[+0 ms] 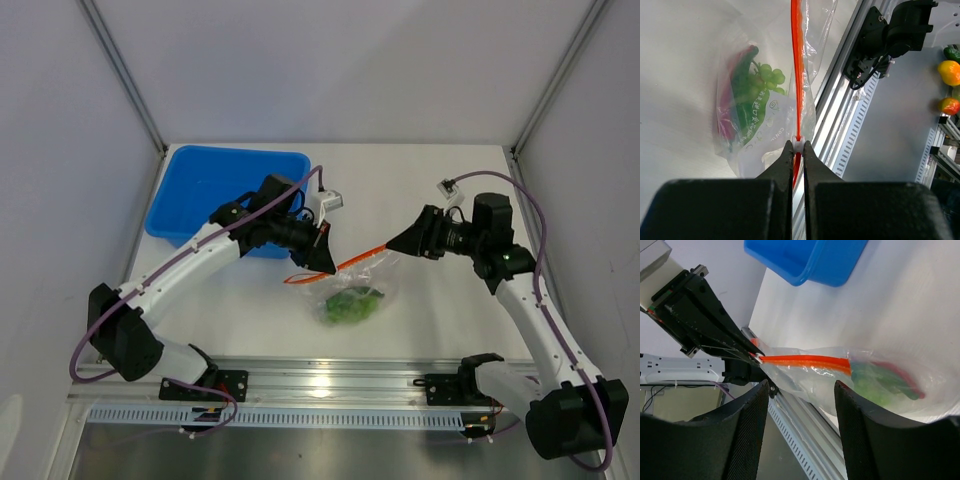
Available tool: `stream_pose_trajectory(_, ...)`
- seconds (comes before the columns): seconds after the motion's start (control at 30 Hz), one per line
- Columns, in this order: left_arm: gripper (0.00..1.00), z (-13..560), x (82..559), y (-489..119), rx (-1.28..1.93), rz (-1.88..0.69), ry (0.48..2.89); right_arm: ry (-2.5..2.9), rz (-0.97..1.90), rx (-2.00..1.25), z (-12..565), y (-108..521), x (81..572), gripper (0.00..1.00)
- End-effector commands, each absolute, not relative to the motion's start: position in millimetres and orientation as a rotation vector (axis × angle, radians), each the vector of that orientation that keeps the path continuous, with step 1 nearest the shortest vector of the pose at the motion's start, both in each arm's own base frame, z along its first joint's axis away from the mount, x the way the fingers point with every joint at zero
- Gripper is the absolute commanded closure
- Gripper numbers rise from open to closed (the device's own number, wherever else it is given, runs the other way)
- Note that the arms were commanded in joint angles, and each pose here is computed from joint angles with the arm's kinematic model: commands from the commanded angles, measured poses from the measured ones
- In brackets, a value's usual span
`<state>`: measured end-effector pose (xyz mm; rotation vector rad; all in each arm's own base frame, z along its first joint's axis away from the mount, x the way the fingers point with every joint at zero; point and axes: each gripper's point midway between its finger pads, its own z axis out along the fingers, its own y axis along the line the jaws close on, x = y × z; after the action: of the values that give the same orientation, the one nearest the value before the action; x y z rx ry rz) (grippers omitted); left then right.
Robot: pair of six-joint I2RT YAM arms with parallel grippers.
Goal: Place the food in the zip-top bag and seal the zipper
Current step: Zip the zipper food storage bag at the center of the board.
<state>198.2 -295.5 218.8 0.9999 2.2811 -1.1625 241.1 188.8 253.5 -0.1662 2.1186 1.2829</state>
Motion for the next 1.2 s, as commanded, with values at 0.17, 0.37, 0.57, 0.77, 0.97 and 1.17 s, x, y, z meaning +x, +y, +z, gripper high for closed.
stream_pose_trajectory(0.17,1.0,240,191,-293,1.034,-1.2,2.184,2.081,1.208,-0.23,259,187,267,0.42)
stream_pose_trajectory(0.37,0.99,241,190,-292,1.035,-1.202,2.182,2.09,1.197,-0.227,256,183,278,0.42)
stream_pose_trajectory(0.57,1.0,239,190,-294,1.03,-1.216,2.19,2.059,1.317,-0.31,255,196,269,0.42)
stream_pose_trajectory(0.77,0.99,238,190,-295,1.024,-1.228,2.196,2.031,1.446,-0.437,258,217,252,0.47)
stream_pose_trajectory(0.97,0.99,238,189,-296,1.024,-1.234,2.198,2.064,1.507,-0.506,248,231,240,0.49)
stream_pose_trajectory(1.17,0.99,239,189,-297,1.024,-1.238,2.204,2.088,1.503,-0.524,238,231,238,0.54)
